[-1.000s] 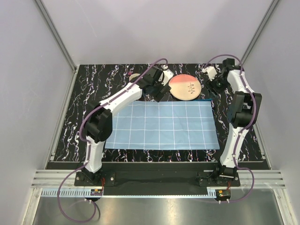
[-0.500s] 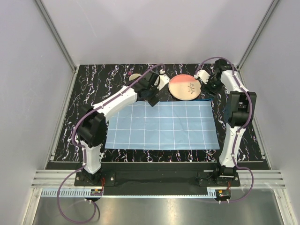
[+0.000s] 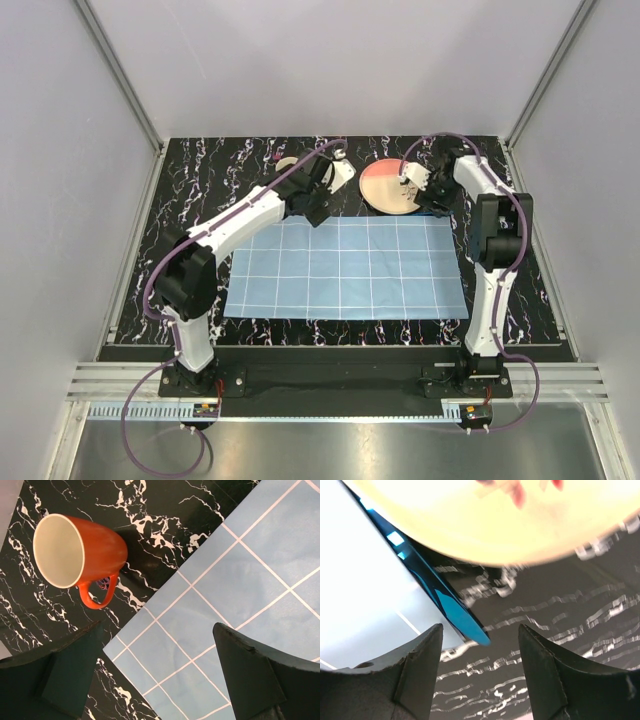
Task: Set the dinner table for one person
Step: Move the knife to the center of the board.
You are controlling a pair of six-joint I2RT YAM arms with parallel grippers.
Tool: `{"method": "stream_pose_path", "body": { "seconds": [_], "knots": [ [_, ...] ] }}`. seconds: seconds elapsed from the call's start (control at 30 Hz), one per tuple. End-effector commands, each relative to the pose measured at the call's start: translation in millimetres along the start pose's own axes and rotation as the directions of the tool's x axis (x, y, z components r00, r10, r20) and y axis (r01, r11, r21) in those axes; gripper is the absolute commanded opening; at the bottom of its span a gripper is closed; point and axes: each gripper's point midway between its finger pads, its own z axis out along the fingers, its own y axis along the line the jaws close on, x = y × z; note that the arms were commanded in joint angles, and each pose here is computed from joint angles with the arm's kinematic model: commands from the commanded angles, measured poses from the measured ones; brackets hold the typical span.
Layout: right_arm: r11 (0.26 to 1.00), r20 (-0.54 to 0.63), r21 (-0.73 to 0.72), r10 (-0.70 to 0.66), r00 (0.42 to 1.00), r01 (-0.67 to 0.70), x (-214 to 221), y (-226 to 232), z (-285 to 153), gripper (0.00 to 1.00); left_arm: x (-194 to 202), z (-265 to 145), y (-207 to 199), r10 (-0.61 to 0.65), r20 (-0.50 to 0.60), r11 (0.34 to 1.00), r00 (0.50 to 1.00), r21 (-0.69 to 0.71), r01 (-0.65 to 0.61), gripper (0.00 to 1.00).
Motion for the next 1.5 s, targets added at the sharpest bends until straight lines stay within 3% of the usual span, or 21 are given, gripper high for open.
{"method": "stream_pose_path", "body": {
  "seconds": [0.0,0.53,0.67,0.93,1.0,1.47],
  "knots": [
    [0.998,0.001,0.017,-0.066,0.998,0.066,-14,0,3,0.69,-18,-21,24,-0.008,0.073,0.997,0.997,-0.077,0.014,0.99],
    [0.998,-0.006,0.024,-0.056,0.998,0.056,-18,-4,25,0.64,-13,-22,41,0.000,0.065,0.995,0.998,-0.104,0.007,0.99],
    [0.999,-0.010,0.014,-0.050,0.999,0.051,-17,-1,31,0.54,-14,-22,43,0.001,0.064,0.994,0.998,-0.109,0.006,0.99],
    [0.998,-0.030,-0.001,-0.058,0.998,0.058,-10,6,35,0.19,-15,-24,53,-0.002,0.067,0.992,0.998,-0.129,0.011,0.99],
    [0.999,-0.032,-0.001,-0.052,0.998,0.052,-9,6,35,0.15,-15,-25,56,-0.005,0.068,0.991,0.998,-0.133,0.014,0.99],
    [0.999,-0.081,-0.030,0.015,0.997,-0.017,22,24,32,0.15,-16,-29,60,-0.015,0.075,0.990,0.997,-0.140,0.025,0.99]
  ]
}}
